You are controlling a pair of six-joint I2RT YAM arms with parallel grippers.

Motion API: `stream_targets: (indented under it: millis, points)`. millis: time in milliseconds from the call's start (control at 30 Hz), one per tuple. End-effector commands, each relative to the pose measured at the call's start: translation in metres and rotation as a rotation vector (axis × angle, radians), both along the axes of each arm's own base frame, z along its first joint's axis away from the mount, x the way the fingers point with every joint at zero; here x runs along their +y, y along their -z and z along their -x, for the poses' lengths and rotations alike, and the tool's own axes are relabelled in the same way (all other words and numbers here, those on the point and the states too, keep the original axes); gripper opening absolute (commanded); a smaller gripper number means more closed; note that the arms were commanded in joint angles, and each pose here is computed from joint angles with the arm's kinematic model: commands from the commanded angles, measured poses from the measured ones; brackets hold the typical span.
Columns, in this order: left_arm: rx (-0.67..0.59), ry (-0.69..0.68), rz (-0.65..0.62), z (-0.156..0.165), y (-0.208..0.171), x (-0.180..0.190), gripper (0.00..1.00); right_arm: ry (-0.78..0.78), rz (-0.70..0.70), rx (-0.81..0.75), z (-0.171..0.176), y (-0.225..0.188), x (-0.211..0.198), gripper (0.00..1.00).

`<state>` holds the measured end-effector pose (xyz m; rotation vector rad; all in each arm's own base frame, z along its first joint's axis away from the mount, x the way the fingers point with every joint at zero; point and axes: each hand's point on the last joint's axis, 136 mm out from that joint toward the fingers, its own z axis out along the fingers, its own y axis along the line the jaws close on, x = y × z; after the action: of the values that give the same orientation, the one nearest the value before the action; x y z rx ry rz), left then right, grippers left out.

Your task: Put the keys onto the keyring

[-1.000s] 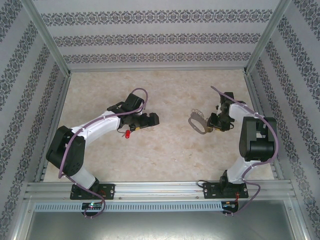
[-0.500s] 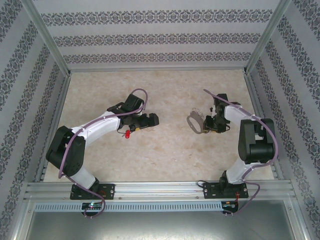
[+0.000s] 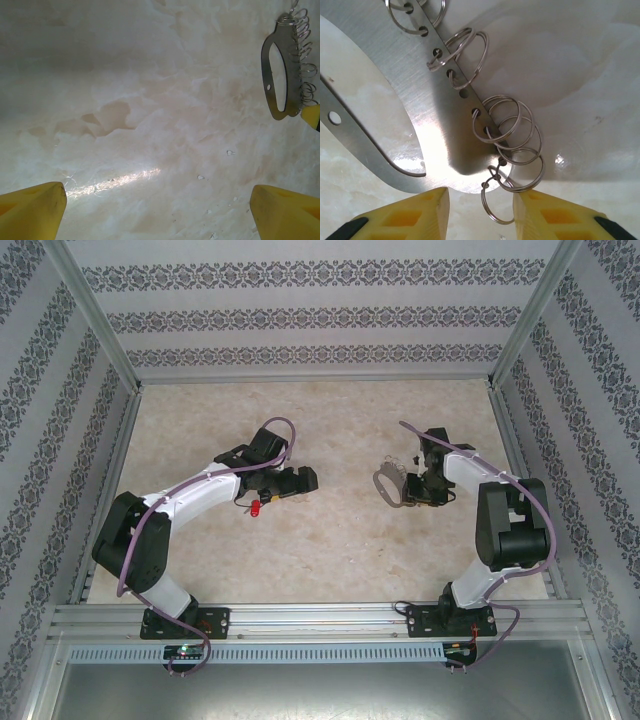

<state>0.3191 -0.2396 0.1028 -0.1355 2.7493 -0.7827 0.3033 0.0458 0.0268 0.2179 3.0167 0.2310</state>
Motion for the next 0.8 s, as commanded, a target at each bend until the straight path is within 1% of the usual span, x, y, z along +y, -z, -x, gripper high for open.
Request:
stream_targets:
  millis: [0,167,567,667,767]
  points:
    - [-0.027,0.015,0.033,0.0004,-0.01,-0.0077,0.95,-0.045,0.071,0.03,0.0103,0.0014,-0.006,0.41]
    - [-0.025,0.013,0.033,0.0009,-0.0093,-0.0075,0.95,-0.088,0.13,0.034,0.012,0.0006,-0.0095,0.4]
    - [-0.028,0.009,0.033,0.0022,-0.0109,-0.0059,0.92,-0.14,0.18,0.038,0.0097,0.0033,-0.0091,0.33]
    - [-0.026,0.008,0.034,0.0032,-0.0109,-0.0052,0.91,-0.155,0.192,0.042,0.0096,0.0045,-0.0087,0.3]
    - [-0.027,0.005,0.033,0.0041,-0.0112,-0.0042,0.9,-0.161,0.197,0.041,0.0097,0.0042,-0.0089,0.25]
